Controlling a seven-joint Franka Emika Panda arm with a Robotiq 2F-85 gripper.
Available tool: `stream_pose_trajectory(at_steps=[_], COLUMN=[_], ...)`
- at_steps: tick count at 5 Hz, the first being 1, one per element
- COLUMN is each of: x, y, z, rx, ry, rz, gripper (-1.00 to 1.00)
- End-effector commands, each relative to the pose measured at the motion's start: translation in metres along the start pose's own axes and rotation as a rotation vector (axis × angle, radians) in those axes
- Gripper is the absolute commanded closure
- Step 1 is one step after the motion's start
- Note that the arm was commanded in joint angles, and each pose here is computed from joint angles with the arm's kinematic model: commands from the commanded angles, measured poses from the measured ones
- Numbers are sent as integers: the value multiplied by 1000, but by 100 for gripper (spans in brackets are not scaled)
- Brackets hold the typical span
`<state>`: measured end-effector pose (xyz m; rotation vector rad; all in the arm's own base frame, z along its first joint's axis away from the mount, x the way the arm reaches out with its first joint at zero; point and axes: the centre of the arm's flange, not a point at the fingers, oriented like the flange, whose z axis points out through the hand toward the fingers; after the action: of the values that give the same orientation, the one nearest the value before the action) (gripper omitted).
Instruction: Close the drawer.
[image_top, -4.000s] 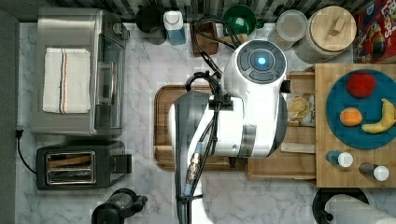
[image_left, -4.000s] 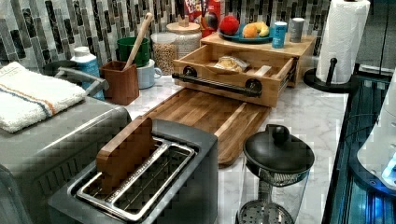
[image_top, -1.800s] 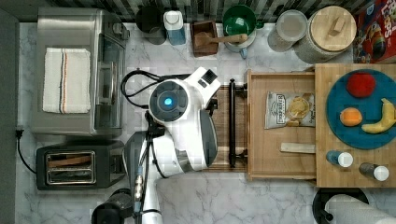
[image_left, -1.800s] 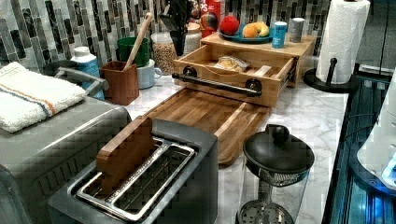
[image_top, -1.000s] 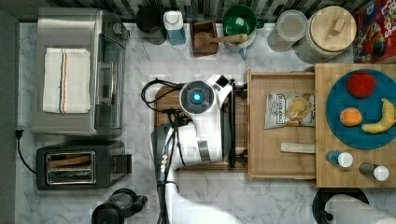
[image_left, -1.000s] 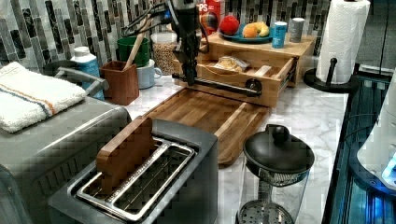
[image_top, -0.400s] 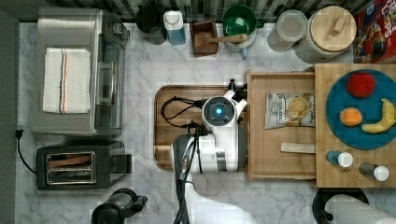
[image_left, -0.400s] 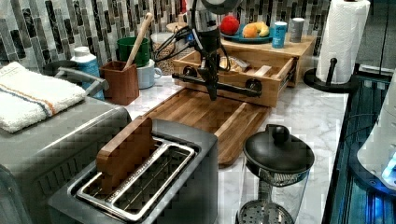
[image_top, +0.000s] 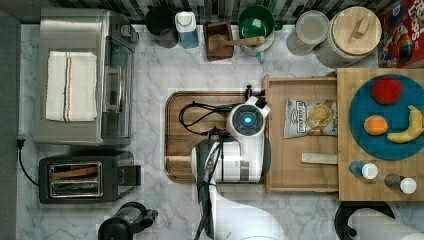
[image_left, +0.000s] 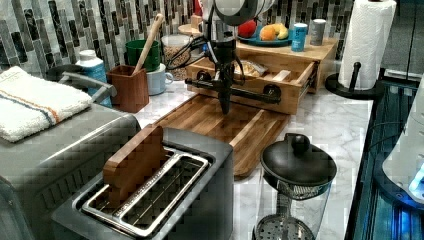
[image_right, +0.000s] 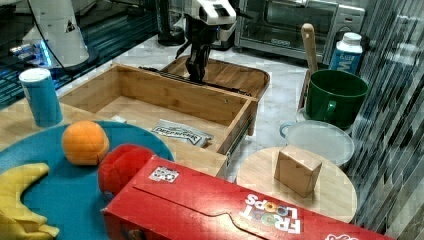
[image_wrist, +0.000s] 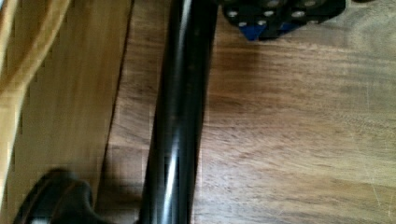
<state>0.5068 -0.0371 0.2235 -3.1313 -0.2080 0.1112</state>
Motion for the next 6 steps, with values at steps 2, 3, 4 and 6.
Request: stream_pose_trajectory(at_steps=[2, 3, 4, 6], x=[-10, -24, -38, -60], y=[144, 195, 236, 310], z=[-60, -63, -70, -70], rx=[-78, -94, -111, -102], ry=[152, 170, 152, 156], rz=[-148, -152, -134, -67], gripper=[100, 100, 100, 100])
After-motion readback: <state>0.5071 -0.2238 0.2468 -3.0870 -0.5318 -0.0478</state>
